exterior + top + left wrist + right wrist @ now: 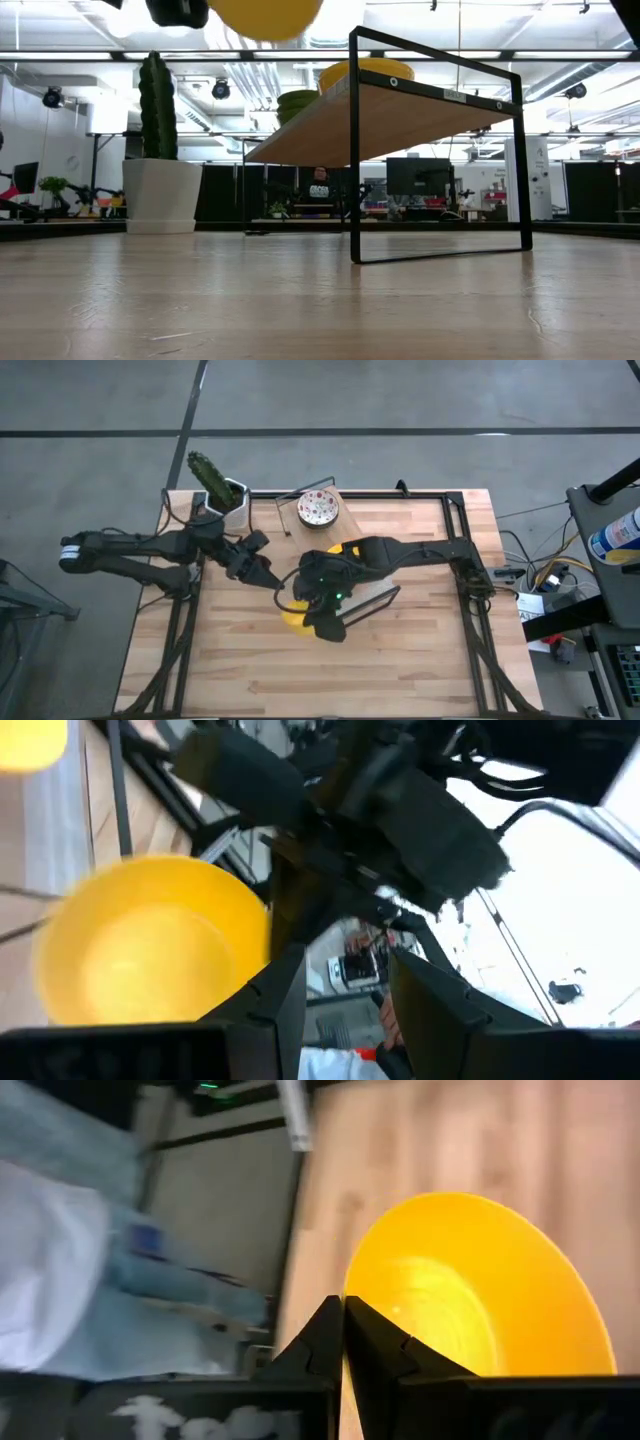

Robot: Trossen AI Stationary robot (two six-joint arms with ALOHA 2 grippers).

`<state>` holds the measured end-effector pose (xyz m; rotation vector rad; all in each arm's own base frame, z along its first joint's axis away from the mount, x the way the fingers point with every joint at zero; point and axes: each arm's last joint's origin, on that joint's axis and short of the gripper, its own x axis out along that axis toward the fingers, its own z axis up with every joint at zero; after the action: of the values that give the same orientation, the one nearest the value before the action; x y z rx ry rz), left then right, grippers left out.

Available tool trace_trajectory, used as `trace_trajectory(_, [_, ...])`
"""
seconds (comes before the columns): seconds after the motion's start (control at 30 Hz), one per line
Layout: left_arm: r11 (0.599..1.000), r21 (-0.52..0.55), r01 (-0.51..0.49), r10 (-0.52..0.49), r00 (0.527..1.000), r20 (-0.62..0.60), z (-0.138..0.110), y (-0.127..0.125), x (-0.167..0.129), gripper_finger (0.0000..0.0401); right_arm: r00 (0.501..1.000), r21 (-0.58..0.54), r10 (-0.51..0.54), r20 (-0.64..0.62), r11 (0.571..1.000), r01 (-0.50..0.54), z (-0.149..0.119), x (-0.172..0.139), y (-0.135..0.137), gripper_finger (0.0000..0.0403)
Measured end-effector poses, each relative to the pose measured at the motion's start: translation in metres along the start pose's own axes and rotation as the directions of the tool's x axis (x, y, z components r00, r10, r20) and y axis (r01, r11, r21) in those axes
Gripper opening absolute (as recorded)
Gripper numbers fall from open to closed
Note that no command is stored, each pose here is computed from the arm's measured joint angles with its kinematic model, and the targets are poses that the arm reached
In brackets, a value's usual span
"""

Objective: Pick & Place Mini bowls
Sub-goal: Stack the yellow bowl on the stacked yellow bowls on the shelf

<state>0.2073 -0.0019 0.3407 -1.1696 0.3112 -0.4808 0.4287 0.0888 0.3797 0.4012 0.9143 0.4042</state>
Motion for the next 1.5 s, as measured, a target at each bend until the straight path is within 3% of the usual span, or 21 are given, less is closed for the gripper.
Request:
trace_trajectory(0.33, [0.997, 0.074, 0.026, -0.034, 0.995, 0.097, -0.003, -0.016, -0.015, 0.0135, 0.948, 0.005, -0.31, 0.063, 0.95, 0.311, -0.005, -0.034, 0.002, 0.0008])
trace_trajectory(0.47, [0.996, 0.082, 0.022, -0.033, 0.991, 0.129, -0.003, -0.018, -0.018, 0.0135, 0.882, 0.038, -0.463, 0.082, 0.886, 0.462, -0.009, -0.05, 0.002, 0.0008])
trace_trajectory(0.67, [0.996, 0.085, 0.02, -0.031, 0.991, 0.132, -0.003, -0.018, -0.018, 0.0135, 0.768, 0.109, -0.641, 0.01, 0.764, 0.636, -0.022, -0.063, -0.004, 0.0008])
trace_trajectory(0.73, [0.996, 0.084, 0.018, -0.029, 0.991, 0.132, -0.003, -0.017, -0.017, 0.0135, 0.745, 0.127, -0.667, -0.007, 0.738, 0.663, -0.024, -0.064, -0.005, 0.0008])
trace_trajectory(1.17, [0.996, 0.091, 0.016, -0.028, 0.991, 0.131, -0.003, -0.017, -0.017, 0.0135, 0.696, 0.208, -0.712, -0.091, 0.67, 0.713, -0.031, -0.048, -0.024, 0.0008])
trace_trajectory(1.37, [0.996, 0.089, 0.016, -0.028, 0.991, 0.131, -0.003, -0.017, -0.017, 0.0135, 0.713, 0.193, -0.696, -0.088, 0.69, 0.697, -0.032, -0.03, -0.031, 0.0008])
trace_trajectory(1.5, [0.997, 0.078, 0.018, -0.028, 0.991, 0.132, -0.003, -0.017, -0.017, 0.0135, 0.689, 0.194, -0.717, -0.103, 0.665, 0.721, -0.036, -0.024, -0.036, 0.0008])
